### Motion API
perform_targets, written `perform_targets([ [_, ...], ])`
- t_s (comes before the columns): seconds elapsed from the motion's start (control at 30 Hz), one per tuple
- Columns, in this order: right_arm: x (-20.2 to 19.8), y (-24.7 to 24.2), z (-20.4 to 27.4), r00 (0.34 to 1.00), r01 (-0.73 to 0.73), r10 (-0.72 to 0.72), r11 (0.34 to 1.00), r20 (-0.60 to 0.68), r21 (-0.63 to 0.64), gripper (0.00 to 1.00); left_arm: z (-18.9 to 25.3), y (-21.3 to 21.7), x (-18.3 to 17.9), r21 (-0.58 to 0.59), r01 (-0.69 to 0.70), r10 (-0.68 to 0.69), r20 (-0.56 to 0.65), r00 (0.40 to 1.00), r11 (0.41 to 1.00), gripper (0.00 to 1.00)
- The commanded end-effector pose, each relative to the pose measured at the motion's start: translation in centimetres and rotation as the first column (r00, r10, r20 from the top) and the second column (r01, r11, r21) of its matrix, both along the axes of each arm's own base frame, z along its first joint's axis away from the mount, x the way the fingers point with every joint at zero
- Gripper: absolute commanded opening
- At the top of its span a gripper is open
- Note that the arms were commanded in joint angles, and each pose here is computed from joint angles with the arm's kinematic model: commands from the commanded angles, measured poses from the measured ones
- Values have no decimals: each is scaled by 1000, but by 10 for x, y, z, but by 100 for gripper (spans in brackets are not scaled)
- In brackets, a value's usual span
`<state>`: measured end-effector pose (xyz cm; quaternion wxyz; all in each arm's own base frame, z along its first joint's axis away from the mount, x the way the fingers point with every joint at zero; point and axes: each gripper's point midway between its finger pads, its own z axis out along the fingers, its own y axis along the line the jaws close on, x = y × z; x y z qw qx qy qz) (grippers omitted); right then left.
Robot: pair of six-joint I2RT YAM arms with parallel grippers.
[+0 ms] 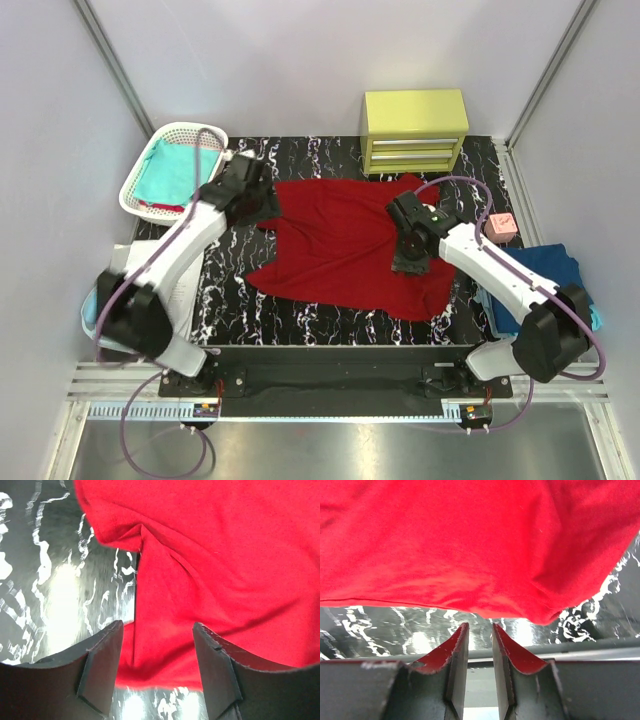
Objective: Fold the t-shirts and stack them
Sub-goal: Flatten out the tshirt
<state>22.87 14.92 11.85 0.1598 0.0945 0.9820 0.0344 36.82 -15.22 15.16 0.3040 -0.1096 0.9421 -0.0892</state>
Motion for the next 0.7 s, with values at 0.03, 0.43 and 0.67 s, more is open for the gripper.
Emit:
perform_targets([
  [0.03, 14, 6, 14, 998, -27, 27, 1000, 62, -5, 32, -2, 21, -54, -47, -72, 73, 4, 997, 996, 61],
  [0.43, 15, 5, 16, 996, -49, 50, 999, 77, -12, 32, -75, 46, -104, 41, -200, 204, -193, 960, 979, 48],
  [0.67, 2, -6, 10, 997, -39, 41, 999, 70, -22, 32, -95, 41, -103, 40, -201, 205, -239, 949, 979, 47],
])
